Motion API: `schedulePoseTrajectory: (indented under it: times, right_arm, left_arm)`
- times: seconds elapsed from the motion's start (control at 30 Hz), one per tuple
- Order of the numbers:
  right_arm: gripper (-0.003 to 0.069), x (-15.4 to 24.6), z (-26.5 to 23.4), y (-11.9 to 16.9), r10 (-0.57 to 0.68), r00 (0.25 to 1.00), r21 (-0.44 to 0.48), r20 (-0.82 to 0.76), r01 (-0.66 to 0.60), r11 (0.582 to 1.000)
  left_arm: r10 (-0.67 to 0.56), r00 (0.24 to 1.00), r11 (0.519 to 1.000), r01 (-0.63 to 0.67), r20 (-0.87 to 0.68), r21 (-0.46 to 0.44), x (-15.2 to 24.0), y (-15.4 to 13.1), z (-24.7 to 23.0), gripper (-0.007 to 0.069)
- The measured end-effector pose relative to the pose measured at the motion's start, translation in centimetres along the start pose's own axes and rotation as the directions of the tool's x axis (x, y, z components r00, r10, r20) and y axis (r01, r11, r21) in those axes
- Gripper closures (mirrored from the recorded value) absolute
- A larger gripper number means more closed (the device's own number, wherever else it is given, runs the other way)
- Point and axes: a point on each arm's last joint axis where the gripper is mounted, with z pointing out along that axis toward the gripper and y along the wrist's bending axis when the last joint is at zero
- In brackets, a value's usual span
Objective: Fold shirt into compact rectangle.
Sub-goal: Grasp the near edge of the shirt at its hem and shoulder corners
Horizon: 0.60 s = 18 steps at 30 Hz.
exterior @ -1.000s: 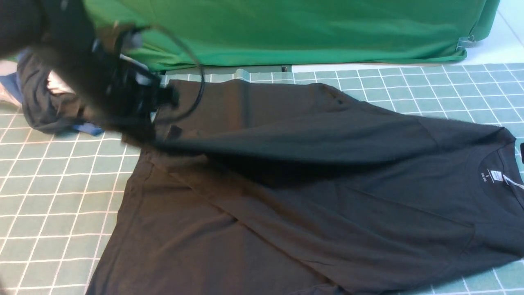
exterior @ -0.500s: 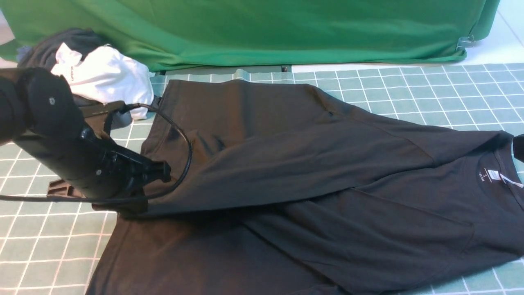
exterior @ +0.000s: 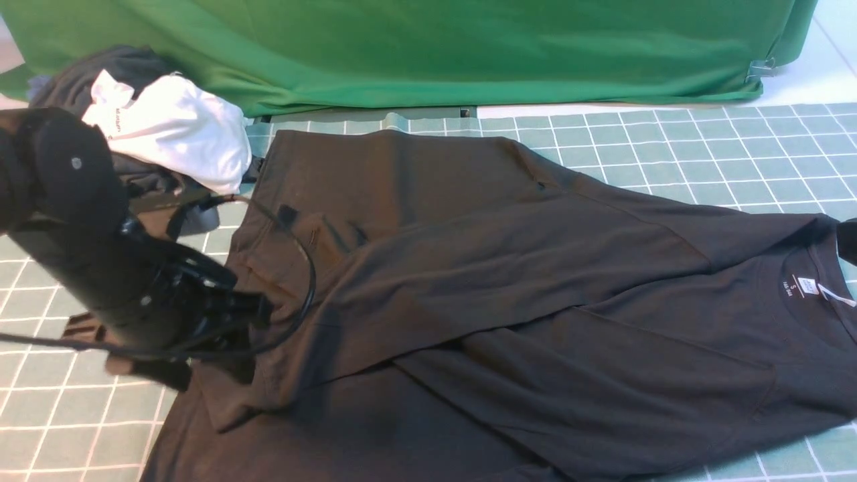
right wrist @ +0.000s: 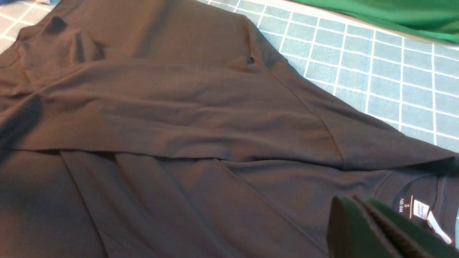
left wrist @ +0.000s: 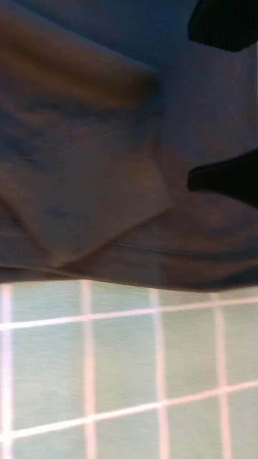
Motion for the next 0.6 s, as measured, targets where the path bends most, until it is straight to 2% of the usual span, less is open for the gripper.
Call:
schedulePoseTrajectory:
  times: [0.2, 0.27, 0.4, 0.6]
  right_arm:
    - [0.0652, 0.0, 0.0, 0.0, 0.0, 1.0, 0.0, 0.0, 0.0, 1.0]
    - [0.065, 0.0, 0.0, 0.0, 0.0, 1.0, 0.0, 0.0, 0.0, 1.0]
    - [0.0647, 0.0, 0.0, 0.0, 0.0, 1.0, -0.001, 0.002, 0.0, 1.0]
    - [0.0643, -0.2, 0.7, 0.2, -0.007, 1.0, -0.006, -0.002, 0.007, 1.0]
  left_arm:
    - [-0.013, 1.0, 0.998, 0.014, 0.008, -0.056, 2.9, 1.0, -0.7, 0.0185]
    - [-0.008, 1.0, 0.99, 0.003, -0.03, -0.144, 4.6, 2.2, 0.5, 0.0194]
    - [0.022, 0.998, 0.976, -0.034, -0.056, -0.215, 5.5, 3.4, 2.4, 0.0172]
    - [0.015, 0.999, 0.978, -0.026, -0.052, -0.206, 4.6, 3.5, 4.6, 0.0106]
